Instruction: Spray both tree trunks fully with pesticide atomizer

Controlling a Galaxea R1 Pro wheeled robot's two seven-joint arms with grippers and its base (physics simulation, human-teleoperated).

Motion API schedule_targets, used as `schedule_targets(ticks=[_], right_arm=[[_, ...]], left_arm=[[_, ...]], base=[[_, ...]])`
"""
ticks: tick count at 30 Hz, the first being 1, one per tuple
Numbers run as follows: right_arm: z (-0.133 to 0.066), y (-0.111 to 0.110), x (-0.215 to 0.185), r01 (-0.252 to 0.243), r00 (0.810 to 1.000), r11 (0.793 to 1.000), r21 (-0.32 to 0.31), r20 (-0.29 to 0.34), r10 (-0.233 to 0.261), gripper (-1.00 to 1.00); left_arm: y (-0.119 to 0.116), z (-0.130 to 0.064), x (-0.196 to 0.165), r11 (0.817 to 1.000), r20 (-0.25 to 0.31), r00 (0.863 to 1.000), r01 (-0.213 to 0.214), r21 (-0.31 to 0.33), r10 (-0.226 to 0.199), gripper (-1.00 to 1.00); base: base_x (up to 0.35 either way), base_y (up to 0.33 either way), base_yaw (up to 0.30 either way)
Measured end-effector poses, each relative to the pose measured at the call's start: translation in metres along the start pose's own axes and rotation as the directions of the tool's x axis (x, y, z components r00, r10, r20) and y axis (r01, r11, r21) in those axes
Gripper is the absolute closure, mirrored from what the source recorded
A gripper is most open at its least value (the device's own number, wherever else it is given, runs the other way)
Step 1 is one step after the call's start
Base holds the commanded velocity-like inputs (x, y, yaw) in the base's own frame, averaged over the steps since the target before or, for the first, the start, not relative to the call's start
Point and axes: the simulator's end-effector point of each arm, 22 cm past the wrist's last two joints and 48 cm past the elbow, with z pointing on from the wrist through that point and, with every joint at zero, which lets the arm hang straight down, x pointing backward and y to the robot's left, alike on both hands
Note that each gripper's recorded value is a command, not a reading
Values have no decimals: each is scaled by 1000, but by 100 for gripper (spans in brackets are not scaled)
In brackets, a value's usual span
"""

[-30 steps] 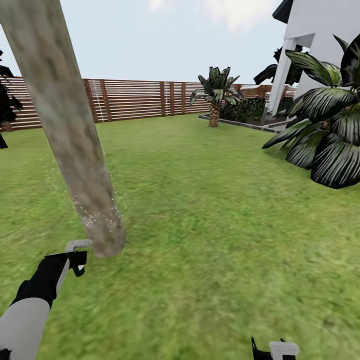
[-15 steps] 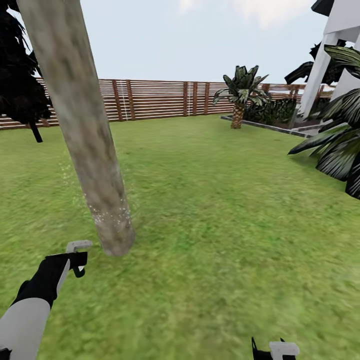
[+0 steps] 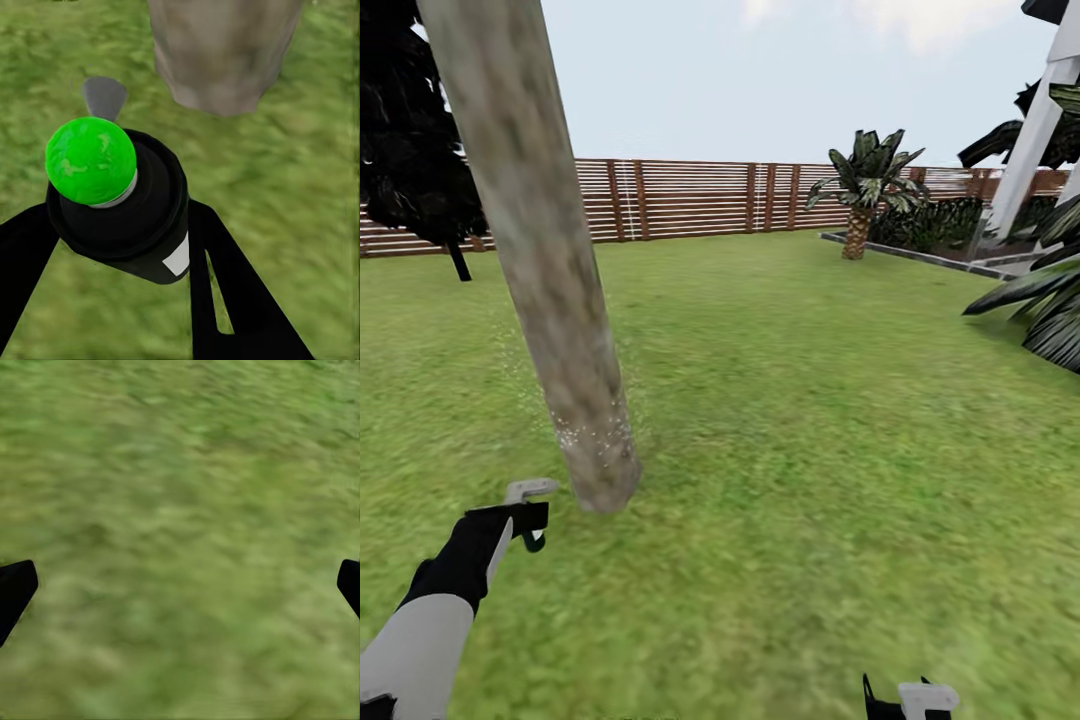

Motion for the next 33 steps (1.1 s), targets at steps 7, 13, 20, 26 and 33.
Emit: schedule_targets(ticks=[7, 13, 20, 26, 33], right_arm=[[0, -1, 0, 0, 1000, 1000, 2, 0, 0, -100], [0, -2, 0, 1, 1000, 1000, 4, -1, -1, -100], [0, -2, 0, -1, 1000, 1000, 4, 0, 1, -100], [0, -1, 0, -1, 1000, 1000, 3, 0, 1, -100], [0, -2, 0, 1, 1000, 1000, 3, 0, -1, -100]], left_arm=[[-44, -26, -88, 996, 129, 989, -82, 34, 77, 100], [-47, -50, -153, 995, 161, 985, -78, 69, 66, 100], [-9, -50, -154, 995, 156, 983, -101, 11, 98, 100], [-48, -52, -152, 979, 128, 972, -203, 33, 197, 100], [-61, -56, -150, 970, 133, 973, -204, 131, 187, 100]], base=[[0, 0, 105], [0, 0, 1], [0, 0, 81], [0, 0, 152], [172, -115, 2]])
